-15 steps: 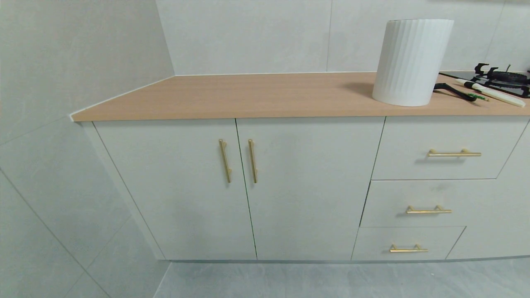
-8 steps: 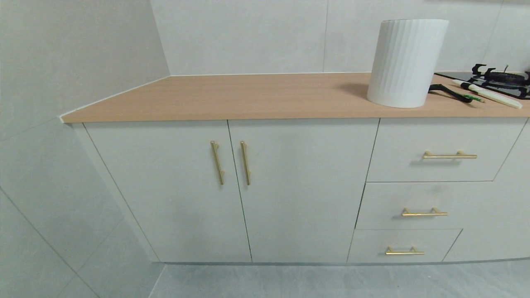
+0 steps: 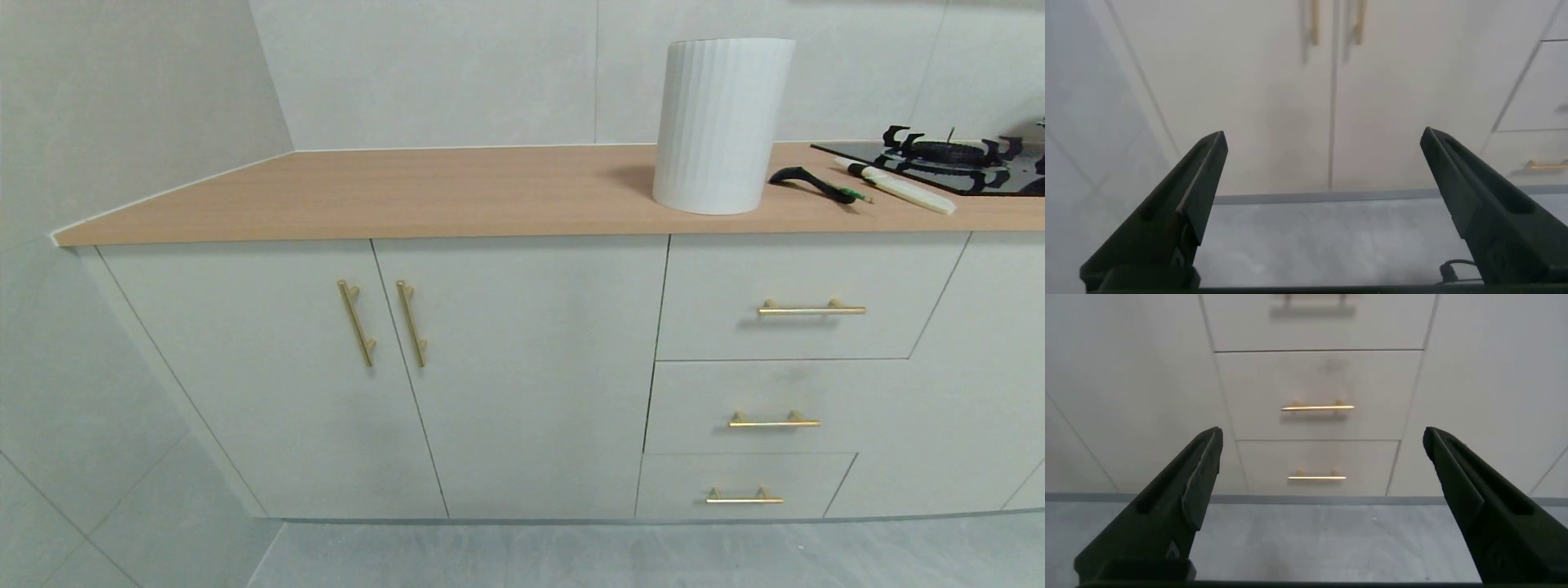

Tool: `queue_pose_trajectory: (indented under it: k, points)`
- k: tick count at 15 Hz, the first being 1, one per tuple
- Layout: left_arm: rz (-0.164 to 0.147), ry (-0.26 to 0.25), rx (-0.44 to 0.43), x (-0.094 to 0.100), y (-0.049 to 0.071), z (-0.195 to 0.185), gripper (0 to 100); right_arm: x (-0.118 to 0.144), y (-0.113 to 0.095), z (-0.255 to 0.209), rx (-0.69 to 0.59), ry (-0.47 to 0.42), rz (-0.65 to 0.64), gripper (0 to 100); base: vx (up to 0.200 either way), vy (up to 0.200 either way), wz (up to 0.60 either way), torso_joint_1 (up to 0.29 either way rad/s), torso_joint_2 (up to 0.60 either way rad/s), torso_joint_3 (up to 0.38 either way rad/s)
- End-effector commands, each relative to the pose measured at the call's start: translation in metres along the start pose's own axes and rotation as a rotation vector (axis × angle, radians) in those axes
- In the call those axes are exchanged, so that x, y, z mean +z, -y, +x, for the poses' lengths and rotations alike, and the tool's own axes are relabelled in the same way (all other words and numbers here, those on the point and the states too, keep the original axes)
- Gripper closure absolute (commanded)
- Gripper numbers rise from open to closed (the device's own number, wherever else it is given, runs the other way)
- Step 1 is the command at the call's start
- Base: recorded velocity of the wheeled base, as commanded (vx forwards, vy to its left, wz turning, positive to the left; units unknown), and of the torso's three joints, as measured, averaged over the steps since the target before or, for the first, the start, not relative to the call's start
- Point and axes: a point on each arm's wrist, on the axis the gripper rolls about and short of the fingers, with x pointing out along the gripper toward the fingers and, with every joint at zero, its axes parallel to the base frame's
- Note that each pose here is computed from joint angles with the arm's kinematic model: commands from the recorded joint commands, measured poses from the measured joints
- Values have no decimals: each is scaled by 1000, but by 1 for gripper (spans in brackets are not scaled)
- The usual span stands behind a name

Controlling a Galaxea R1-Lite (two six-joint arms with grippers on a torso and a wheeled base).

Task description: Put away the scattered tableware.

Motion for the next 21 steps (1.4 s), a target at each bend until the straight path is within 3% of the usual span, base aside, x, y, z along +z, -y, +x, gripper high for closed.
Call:
queue_pose_trajectory:
  k: [1, 11, 14, 21]
  points:
    - [0, -2, 0, 0, 0, 0, 0, 0, 0, 0, 0, -3, 0, 0, 0, -200, 0, -2, -2, 2]
    - [0, -2, 0, 0, 0, 0, 0, 0, 0, 0, 0, -1, 0, 0, 0, -20, 0, 1, 0, 0]
    - [-1, -2, 1, 0, 0, 0, 0, 0, 0, 0, 0, -1, 1, 0, 200, 0, 0, -4, 4, 2]
    - [-1, -2, 1, 0, 0, 0, 0, 0, 0, 0, -1, 1, 3, 0, 0, 0, 0, 0, 0, 0]
